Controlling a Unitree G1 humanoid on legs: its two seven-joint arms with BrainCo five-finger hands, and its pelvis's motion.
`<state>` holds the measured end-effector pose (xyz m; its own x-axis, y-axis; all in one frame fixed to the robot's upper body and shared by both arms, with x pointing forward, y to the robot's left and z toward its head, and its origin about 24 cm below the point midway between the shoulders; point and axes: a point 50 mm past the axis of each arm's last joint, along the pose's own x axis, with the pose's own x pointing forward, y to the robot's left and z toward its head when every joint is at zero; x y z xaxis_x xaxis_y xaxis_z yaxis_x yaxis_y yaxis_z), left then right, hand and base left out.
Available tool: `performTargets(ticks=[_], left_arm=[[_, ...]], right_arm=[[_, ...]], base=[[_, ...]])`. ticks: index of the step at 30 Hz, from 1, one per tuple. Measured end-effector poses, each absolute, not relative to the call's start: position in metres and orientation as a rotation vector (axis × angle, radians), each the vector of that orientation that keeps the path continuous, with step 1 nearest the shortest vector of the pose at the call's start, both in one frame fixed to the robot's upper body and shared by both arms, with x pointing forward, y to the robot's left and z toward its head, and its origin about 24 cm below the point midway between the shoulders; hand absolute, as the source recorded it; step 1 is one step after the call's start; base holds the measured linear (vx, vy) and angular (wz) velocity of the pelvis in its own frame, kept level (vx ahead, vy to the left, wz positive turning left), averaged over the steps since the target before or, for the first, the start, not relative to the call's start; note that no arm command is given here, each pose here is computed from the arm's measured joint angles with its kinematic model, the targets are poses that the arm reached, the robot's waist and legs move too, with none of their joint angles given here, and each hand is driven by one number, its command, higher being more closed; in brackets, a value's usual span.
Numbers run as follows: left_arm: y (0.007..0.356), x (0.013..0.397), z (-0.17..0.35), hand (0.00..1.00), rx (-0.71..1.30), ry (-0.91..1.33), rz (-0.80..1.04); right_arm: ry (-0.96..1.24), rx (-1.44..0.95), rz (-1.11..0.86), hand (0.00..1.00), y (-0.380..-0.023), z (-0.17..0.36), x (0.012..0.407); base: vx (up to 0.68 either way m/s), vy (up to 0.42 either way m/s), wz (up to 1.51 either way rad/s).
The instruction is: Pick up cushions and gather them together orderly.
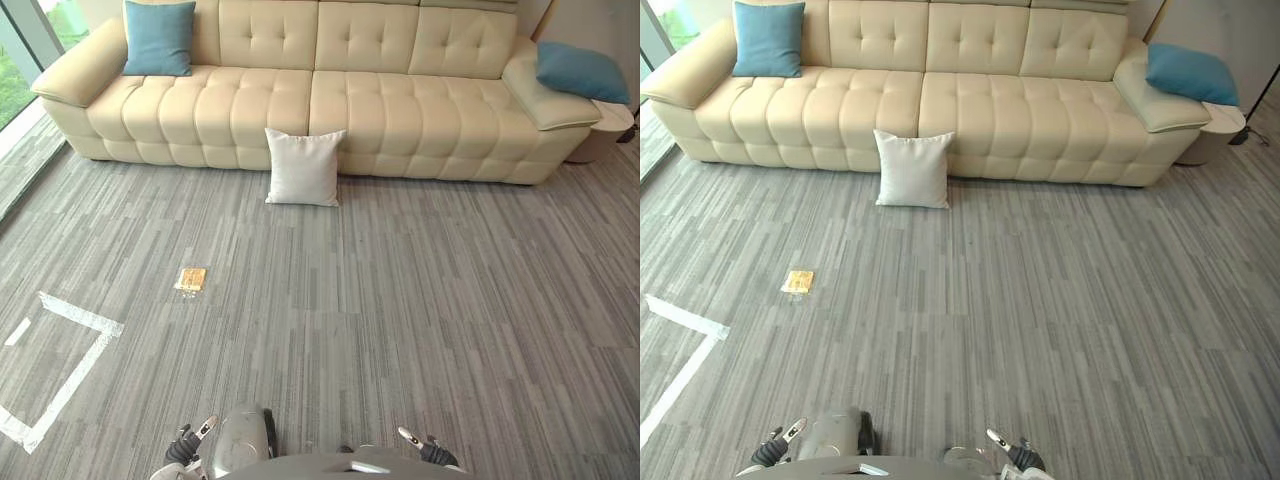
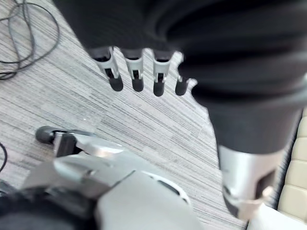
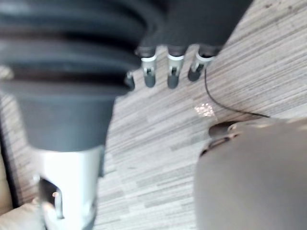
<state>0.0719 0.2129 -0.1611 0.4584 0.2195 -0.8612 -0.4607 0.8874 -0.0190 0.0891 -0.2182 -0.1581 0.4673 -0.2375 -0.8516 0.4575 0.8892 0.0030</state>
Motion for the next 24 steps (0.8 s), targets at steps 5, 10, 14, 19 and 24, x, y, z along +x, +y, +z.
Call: performTargets(ticks=[5,10,14,19,24], left_arm=[[0.214,0.072,-0.160,0.00,-0.262,1.000,0.434],[0.221,0.074,-0.158,0.00,-0.294,0.973,0.486],[0.223,0.076,-0.157,0.00,-0.275,0.971,0.459],[0.221,0.075,-0.158,0.00,-0.293,0.974,0.463],[0.201,0.095,-0.159,0.00,-0.343,0.944,0.420]], right_arm=[[0.976,0.248,-0.369,0.00,-0.202,-0.157,0.105],[0.945,0.324,-0.338,0.00,-0.176,-0.156,0.120],[0.947,0.370,-0.376,0.00,-0.176,-0.158,0.115],[0.902,0.314,-0.325,0.00,-0.184,-0.153,0.125],[0.824,0.284,-0.298,0.00,-0.190,-0.143,0.142]], base=[[0.41,0.368,-0.19],[0.53,0.210,-0.20],[0.40,0.153,-0.07],[0.33,0.007,-0.23],[0.35,-0.140,0.02]])
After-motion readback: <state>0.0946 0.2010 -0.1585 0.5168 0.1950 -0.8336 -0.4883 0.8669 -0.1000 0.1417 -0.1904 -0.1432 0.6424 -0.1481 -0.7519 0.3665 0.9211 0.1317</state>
